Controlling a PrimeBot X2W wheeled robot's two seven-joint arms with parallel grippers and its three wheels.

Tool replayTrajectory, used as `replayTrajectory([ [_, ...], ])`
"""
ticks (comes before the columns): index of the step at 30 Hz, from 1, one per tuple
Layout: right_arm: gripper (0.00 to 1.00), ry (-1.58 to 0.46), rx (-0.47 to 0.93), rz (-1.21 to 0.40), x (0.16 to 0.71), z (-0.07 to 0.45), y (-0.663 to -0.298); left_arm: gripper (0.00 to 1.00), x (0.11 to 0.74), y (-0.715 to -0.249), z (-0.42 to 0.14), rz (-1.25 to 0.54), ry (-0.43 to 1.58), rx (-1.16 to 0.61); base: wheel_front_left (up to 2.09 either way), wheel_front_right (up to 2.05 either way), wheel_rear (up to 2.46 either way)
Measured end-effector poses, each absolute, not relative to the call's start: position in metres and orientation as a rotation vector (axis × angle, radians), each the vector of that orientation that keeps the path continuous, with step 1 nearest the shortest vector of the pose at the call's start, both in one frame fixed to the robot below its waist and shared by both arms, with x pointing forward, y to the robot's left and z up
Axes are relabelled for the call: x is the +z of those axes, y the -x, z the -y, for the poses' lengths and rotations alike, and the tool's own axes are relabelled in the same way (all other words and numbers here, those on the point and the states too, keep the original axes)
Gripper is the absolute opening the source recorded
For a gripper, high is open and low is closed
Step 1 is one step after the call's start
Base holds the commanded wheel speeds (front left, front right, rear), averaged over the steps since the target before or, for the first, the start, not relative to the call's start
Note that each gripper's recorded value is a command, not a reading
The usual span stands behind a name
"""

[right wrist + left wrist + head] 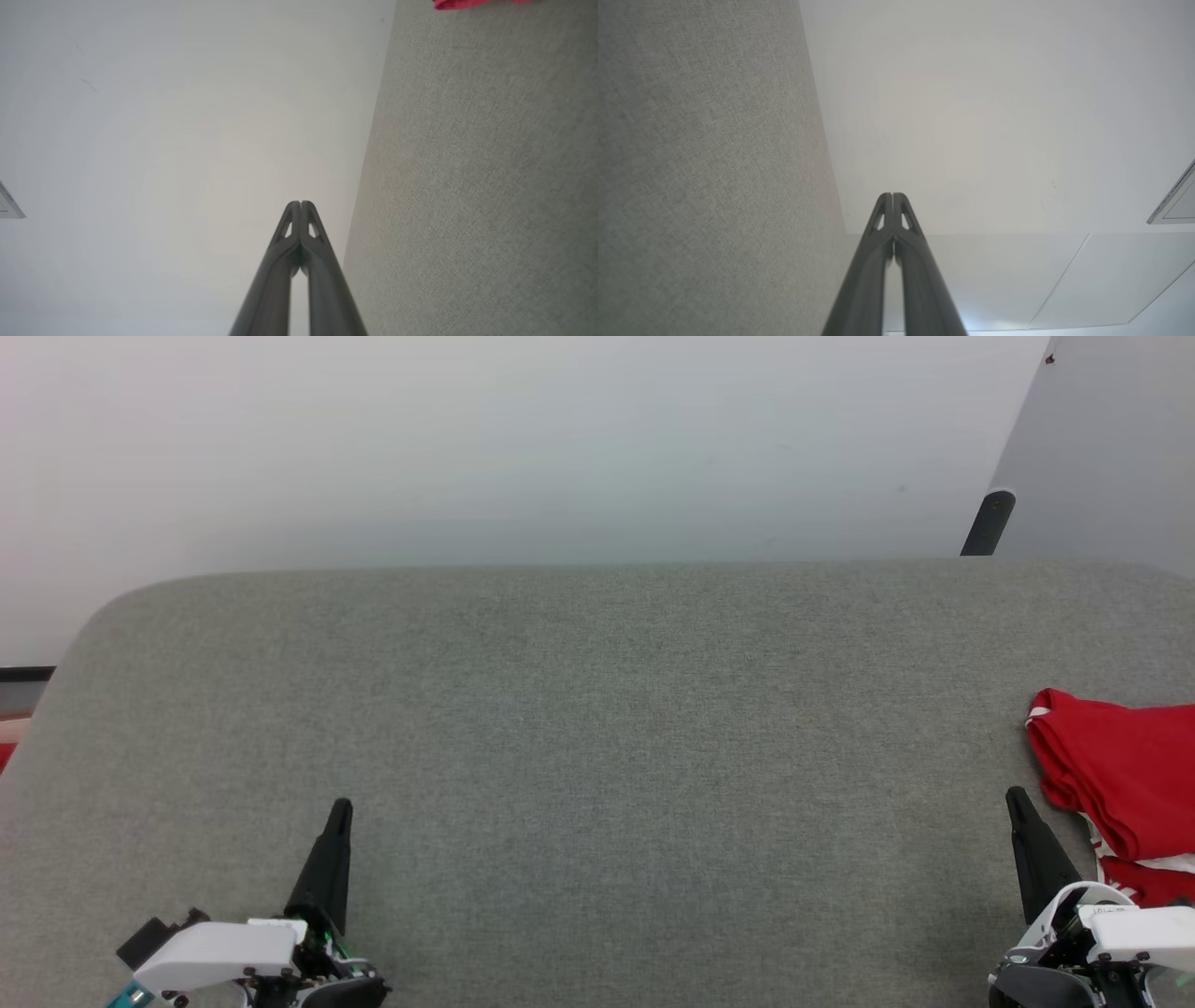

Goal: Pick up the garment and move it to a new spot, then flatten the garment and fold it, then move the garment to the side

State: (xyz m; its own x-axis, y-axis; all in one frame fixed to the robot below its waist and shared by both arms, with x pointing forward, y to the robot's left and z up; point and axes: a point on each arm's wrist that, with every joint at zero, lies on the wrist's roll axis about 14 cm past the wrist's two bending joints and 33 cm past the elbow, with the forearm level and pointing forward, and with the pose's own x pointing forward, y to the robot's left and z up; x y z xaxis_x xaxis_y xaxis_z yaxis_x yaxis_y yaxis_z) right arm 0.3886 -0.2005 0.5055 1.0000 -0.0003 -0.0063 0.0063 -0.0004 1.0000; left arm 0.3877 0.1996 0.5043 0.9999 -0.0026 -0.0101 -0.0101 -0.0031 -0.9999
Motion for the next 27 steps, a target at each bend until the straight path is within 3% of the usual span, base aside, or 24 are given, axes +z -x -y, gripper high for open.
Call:
replayTrajectory([
  [27, 0.00, -1.571, -0.005, -0.005, 0.5055, 0.2005, -0.3886, 0.00, 0.5044, -0.3877, -0.1997, -0.009, 1.575, 0.007, 0.00, 0.00, 0.00],
])
